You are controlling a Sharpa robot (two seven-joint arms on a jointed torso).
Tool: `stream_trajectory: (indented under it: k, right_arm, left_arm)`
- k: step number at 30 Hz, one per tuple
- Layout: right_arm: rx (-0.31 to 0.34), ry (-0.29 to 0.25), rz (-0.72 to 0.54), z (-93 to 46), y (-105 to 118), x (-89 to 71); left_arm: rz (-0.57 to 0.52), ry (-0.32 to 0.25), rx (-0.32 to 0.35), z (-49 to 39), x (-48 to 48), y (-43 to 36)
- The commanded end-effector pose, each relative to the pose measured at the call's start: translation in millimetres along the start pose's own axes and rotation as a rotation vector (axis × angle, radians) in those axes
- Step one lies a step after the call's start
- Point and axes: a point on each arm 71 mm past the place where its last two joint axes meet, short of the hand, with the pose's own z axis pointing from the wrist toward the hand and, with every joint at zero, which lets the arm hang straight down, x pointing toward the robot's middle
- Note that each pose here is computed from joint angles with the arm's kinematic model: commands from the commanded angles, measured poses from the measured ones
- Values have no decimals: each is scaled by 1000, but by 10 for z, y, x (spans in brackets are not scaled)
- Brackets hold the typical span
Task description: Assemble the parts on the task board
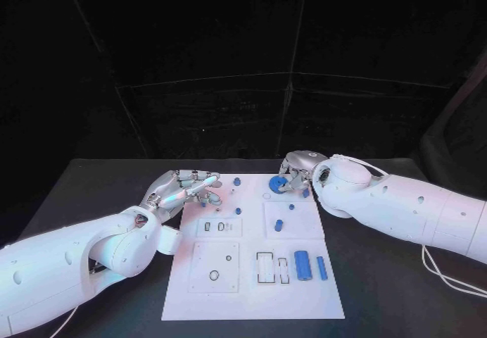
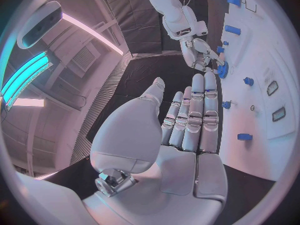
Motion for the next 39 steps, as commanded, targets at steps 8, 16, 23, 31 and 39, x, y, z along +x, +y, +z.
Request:
stream_trajectory:
  k: [8,16,23,31,39]
  right_arm:
    - [-67,-109,-9,-71,235,-96]
    - [-135,-168,40,-130,498,-147]
    - [-185,-140,40,-67,775,-101]
    - [-204,-97,25,36,947,-4]
    - [-210,-68,13,100,1030,61]
  left_arm:
    - [-7,16,-7,4,8,-3]
    - [-6,13,-8,2,-5,-2]
    - [-6,13,-8,5,-6,0]
    - [-5,12,-8,10,-12,2]
    - [-5,13,-8,17,-6,4]
